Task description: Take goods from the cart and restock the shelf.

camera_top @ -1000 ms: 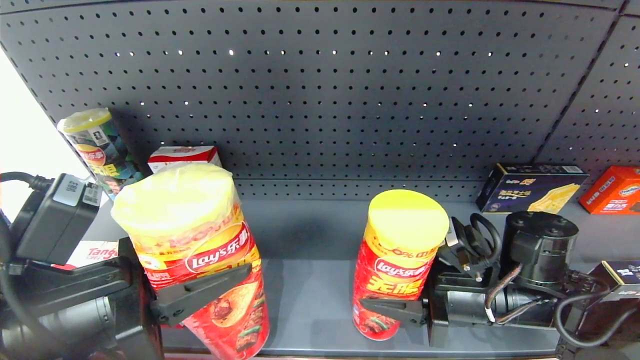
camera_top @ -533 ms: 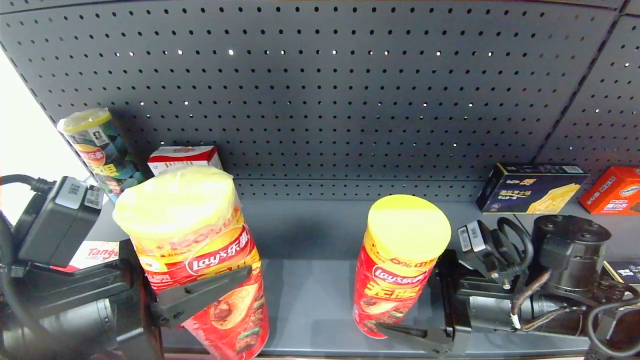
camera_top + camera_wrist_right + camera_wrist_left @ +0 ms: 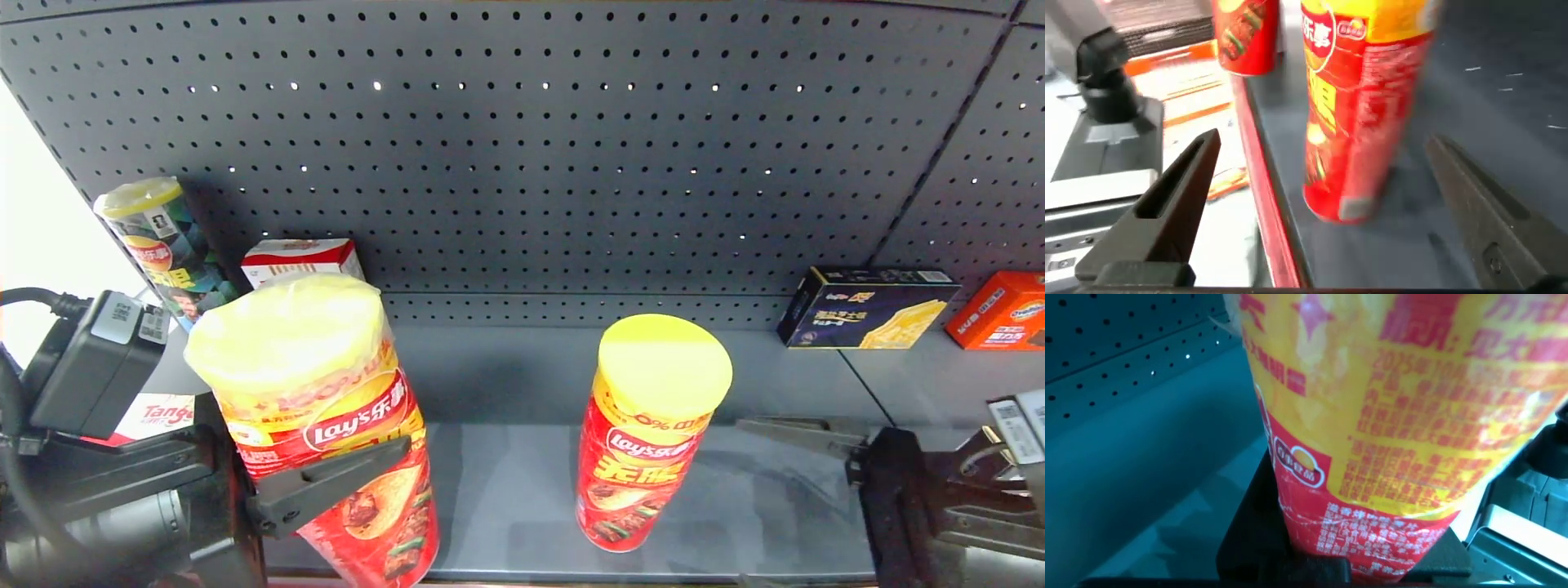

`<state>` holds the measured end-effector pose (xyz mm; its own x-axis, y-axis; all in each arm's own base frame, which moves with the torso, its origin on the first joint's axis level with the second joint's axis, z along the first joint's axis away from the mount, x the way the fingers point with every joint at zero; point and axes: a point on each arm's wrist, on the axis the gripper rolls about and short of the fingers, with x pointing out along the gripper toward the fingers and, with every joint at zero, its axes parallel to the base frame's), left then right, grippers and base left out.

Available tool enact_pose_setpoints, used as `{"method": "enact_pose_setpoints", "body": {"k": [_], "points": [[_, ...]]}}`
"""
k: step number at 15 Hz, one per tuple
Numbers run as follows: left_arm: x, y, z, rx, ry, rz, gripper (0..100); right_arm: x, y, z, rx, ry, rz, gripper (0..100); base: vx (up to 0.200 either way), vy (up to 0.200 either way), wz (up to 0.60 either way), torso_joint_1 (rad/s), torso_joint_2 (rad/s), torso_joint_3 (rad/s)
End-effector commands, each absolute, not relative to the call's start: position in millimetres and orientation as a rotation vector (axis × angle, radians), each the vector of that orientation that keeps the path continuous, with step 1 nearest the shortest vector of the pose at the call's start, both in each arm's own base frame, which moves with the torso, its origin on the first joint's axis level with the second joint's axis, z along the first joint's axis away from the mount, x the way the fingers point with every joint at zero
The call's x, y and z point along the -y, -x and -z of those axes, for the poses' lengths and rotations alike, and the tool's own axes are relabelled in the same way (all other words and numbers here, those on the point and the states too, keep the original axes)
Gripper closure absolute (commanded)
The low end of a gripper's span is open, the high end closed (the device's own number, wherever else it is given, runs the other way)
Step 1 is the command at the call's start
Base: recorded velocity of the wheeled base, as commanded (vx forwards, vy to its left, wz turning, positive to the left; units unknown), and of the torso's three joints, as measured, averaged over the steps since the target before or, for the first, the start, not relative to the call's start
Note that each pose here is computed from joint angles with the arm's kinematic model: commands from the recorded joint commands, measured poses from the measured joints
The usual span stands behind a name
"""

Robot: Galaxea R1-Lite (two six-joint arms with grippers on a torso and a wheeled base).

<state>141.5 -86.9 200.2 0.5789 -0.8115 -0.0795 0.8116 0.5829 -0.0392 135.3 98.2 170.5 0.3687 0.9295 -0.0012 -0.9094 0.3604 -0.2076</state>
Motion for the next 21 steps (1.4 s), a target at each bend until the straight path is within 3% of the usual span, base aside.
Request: {"method": "enact_pose_setpoints", "body": {"k": [1, 5, 12, 15, 17, 21], "points": [[87, -141, -202, -0.086, -0.001, 0.949, 100, -66, -112, -185, 0.229, 0.189, -1.017, 0, 0.0, 0.0, 0.0, 0.0, 0.0, 0.0], [86, -140, -203, -0.078, -0.001, 0.949, 100, -31, -67, -179, 0.227, 0.127, -0.715, 0, 0.0, 0.0, 0.0, 0.0, 0.0, 0.0], [83, -134, -205, -0.058, -0.004, 0.955, 100, 8, 36, -113, 0.162, 0.075, -0.457, 0, 0.0, 0.0, 0.0, 0.0, 0.0, 0.0], [83, -132, -209, -0.036, -0.005, 0.962, 100, 9, 33, -107, 0.106, 0.054, -0.374, 0, 0.0, 0.0, 0.0, 0.0, 0.0, 0.0], [81, -127, -209, -0.026, -0.005, 0.968, 100, 8, 23, -80, 0.025, 0.044, -0.28, 0, 0.0, 0.0, 0.0, 0.0, 0.0, 0.0], [81, -126, -214, -0.008, -0.003, 0.968, 100, 8, 21, -76, 0.004, 0.021, -0.261, 0, 0.0, 0.0, 0.0, 0.0, 0.0, 0.0]]}}
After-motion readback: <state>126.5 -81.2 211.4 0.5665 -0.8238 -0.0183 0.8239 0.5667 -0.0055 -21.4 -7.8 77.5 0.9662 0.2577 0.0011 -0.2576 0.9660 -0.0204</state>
